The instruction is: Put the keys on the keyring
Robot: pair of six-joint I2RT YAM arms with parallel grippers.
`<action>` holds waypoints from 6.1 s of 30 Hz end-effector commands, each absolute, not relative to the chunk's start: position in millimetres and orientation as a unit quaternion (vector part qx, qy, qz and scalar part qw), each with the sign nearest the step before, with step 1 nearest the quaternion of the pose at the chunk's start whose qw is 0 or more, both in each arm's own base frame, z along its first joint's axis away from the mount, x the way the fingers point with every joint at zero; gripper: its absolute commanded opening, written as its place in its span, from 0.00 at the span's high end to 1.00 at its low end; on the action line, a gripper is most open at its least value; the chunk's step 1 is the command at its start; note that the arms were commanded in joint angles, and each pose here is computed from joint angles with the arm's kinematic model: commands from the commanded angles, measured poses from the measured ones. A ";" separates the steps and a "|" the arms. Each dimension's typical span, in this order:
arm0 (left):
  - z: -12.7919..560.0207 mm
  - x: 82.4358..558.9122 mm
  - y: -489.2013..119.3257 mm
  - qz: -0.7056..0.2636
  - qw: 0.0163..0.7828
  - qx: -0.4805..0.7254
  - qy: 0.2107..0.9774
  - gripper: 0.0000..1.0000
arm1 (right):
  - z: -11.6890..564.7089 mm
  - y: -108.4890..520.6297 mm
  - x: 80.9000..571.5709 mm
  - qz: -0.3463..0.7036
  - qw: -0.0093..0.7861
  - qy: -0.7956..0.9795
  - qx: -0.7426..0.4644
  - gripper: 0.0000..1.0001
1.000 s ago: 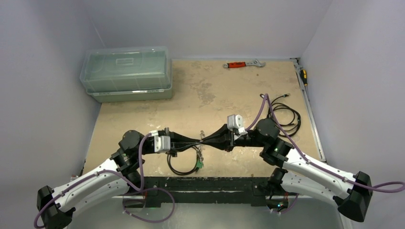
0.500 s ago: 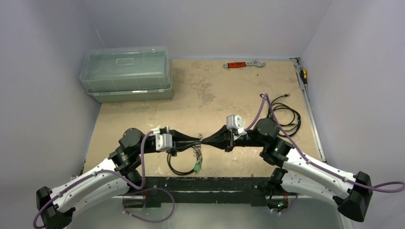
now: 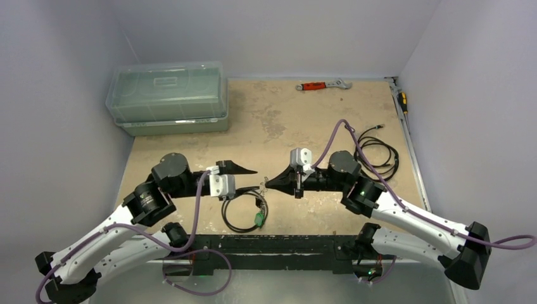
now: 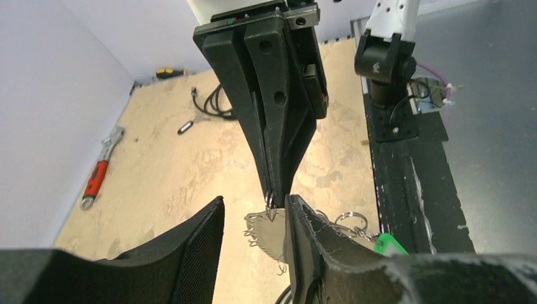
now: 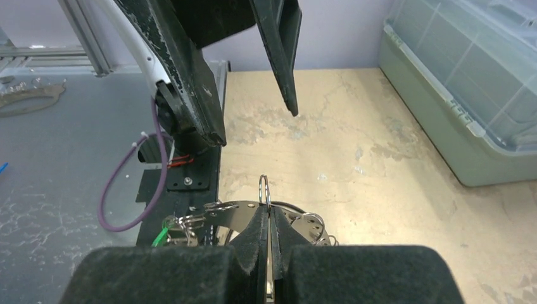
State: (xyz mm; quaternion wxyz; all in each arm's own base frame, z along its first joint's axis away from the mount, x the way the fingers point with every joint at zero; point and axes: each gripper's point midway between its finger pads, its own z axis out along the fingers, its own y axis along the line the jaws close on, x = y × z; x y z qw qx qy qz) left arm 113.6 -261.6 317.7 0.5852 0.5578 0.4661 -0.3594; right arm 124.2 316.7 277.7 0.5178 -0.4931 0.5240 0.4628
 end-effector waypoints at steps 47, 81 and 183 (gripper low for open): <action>277.7 131.5 -276.9 -0.314 0.513 0.628 0.494 1.00 | 278.0 326.5 137.4 0.411 0.541 0.541 -0.496 0.75; 335.6 95.7 -266.1 -0.435 0.663 0.489 0.364 1.00 | 326.5 319.3 101.3 0.485 0.570 0.441 -0.495 0.71; 355.9 123.2 -242.0 -0.366 0.662 0.452 0.472 0.17 | 350.1 277.8 134.6 0.456 0.676 0.447 -0.367 1.00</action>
